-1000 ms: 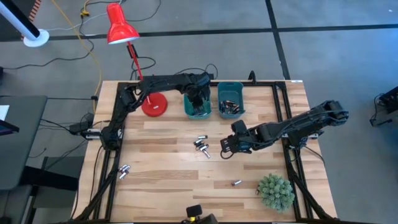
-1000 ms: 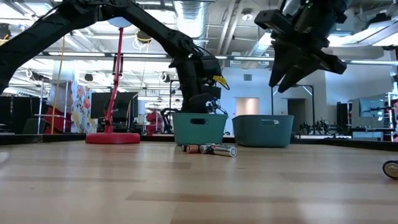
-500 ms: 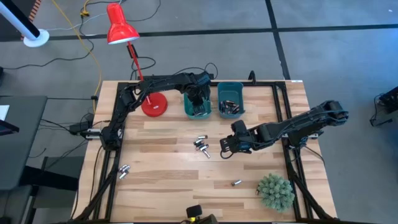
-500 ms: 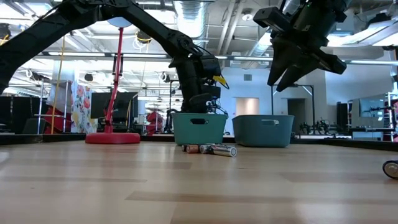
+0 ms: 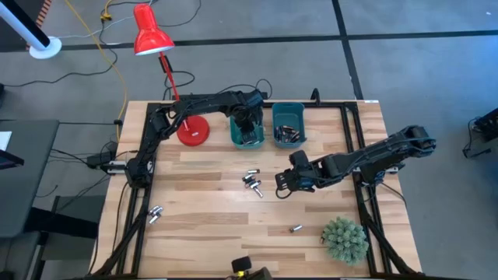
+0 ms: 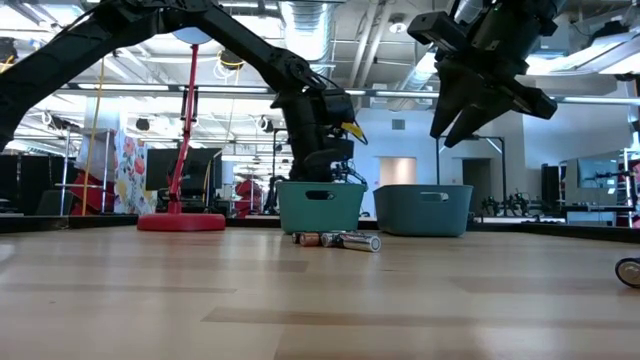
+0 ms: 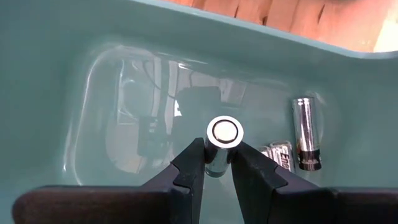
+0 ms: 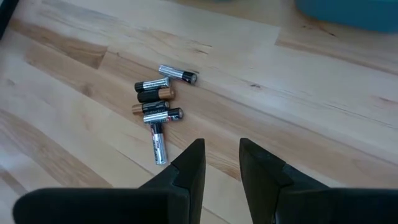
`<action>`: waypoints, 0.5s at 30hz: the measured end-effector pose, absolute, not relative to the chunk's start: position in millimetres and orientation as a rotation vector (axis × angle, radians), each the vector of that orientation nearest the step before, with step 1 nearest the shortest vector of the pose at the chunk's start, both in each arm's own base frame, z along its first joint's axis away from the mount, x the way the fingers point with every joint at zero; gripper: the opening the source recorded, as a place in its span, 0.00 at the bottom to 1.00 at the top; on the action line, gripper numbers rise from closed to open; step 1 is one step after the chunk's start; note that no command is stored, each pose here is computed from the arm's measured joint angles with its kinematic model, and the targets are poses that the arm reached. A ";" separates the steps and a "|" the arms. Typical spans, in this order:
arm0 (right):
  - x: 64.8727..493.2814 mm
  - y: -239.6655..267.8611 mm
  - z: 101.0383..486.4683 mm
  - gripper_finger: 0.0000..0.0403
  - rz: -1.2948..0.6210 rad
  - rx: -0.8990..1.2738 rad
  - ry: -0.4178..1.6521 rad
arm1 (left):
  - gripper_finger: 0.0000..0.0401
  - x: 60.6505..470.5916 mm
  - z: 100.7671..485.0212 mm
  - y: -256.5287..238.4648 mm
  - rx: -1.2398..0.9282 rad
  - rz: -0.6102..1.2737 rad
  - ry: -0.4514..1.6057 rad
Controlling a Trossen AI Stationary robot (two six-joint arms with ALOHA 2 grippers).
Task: Sort batteries
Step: Put the silver battery into the green bin
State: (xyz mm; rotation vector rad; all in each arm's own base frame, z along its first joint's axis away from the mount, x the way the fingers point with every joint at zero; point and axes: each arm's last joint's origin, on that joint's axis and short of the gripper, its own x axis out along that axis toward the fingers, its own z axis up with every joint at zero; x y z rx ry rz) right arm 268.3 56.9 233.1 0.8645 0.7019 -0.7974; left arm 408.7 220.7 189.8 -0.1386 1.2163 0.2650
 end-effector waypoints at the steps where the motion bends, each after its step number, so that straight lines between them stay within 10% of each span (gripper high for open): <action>1: 268.4 56.9 233.1 0.29 -0.797 0.863 0.703 | 0.18 408.3 189.6 220.3 -0.142 0.257 1.221; 15: 266.9 61.7 233.0 0.29 -0.745 0.772 0.742 | 0.35 407.5 189.6 219.8 -0.221 0.310 1.220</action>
